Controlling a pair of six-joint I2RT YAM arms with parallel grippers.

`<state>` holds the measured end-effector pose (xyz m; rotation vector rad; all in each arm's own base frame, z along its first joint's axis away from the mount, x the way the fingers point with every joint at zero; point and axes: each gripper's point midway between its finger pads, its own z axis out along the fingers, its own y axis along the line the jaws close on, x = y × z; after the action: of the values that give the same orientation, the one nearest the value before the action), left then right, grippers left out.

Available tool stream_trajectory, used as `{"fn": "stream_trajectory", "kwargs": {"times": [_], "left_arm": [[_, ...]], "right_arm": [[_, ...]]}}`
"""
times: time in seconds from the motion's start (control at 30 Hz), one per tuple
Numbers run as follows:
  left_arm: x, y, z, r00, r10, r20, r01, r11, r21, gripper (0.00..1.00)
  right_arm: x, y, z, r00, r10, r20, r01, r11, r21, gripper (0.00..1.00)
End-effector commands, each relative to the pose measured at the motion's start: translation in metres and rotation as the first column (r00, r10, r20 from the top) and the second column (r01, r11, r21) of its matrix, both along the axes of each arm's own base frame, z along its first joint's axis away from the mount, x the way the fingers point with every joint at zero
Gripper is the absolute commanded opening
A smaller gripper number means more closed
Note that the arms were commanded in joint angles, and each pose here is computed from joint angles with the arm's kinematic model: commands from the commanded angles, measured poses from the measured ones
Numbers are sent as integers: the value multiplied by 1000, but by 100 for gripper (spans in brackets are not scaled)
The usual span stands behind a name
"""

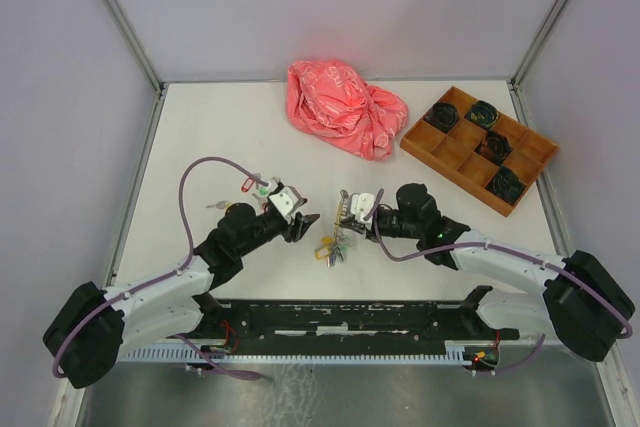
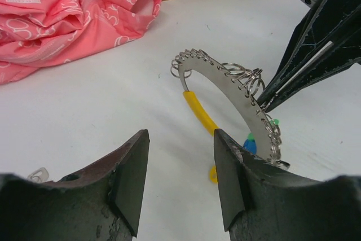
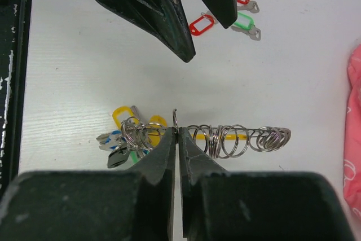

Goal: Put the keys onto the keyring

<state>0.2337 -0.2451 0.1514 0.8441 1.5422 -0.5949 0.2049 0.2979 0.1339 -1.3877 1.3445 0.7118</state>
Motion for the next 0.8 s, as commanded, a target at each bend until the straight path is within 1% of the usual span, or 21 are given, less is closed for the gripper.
{"fn": "stream_trajectory", "kwargs": {"times": [0.0, 0.03, 0.1, 0.2, 0.33, 0.4, 0.47, 0.53, 0.6, 0.7, 0.77], "left_arm": [[-12, -11, 19, 998, -51, -25, 46, 985, -165, 57], [-14, -12, 18, 997, -63, -32, 57, 983, -176, 57], [-20, -15, 14, 994, -94, -52, 82, 978, -193, 58], [-25, -21, 10, 989, -128, -68, 111, 969, -219, 58], [-21, -25, 13, 991, -120, -64, 101, 963, -252, 58], [-18, -27, 15, 993, -106, -45, 91, 965, -247, 57], [-16, -31, 14, 993, -112, -24, 104, 971, -216, 56], [-15, -33, 13, 993, -121, -11, 117, 976, -182, 54], [-18, -37, 15, 987, -160, 12, 160, 974, -158, 51], [-27, -40, 17, 974, -223, 49, 227, 965, -132, 43], [-32, -43, 18, 965, -257, 59, 263, 956, -130, 42]], "right_arm": [[7, 5, 36, 1000, -26, 12, 25, 998, 64, 10], [9, 5, 38, 999, -46, 1, 46, 997, 69, 10], [13, 3, 41, 996, -88, -27, 90, 992, 90, 2], [18, 3, 47, 984, -150, -98, 161, 979, 126, 1], [21, 3, 49, 961, -202, -188, 231, 961, 150, 1], [20, 3, 49, 955, -214, -206, 248, 956, 155, 1], [17, 2, 50, 962, -202, -185, 233, 959, 163, 1], [12, 2, 47, 978, -165, -130, 184, 971, 155, 1], [4, 0, 43, 993, -104, -62, 111, 986, 123, 1], [-4, -2, 39, 999, -33, 15, 32, 997, 75, 1], [-10, -4, 38, 998, 13, 58, -16, 999, 47, 2]]}}
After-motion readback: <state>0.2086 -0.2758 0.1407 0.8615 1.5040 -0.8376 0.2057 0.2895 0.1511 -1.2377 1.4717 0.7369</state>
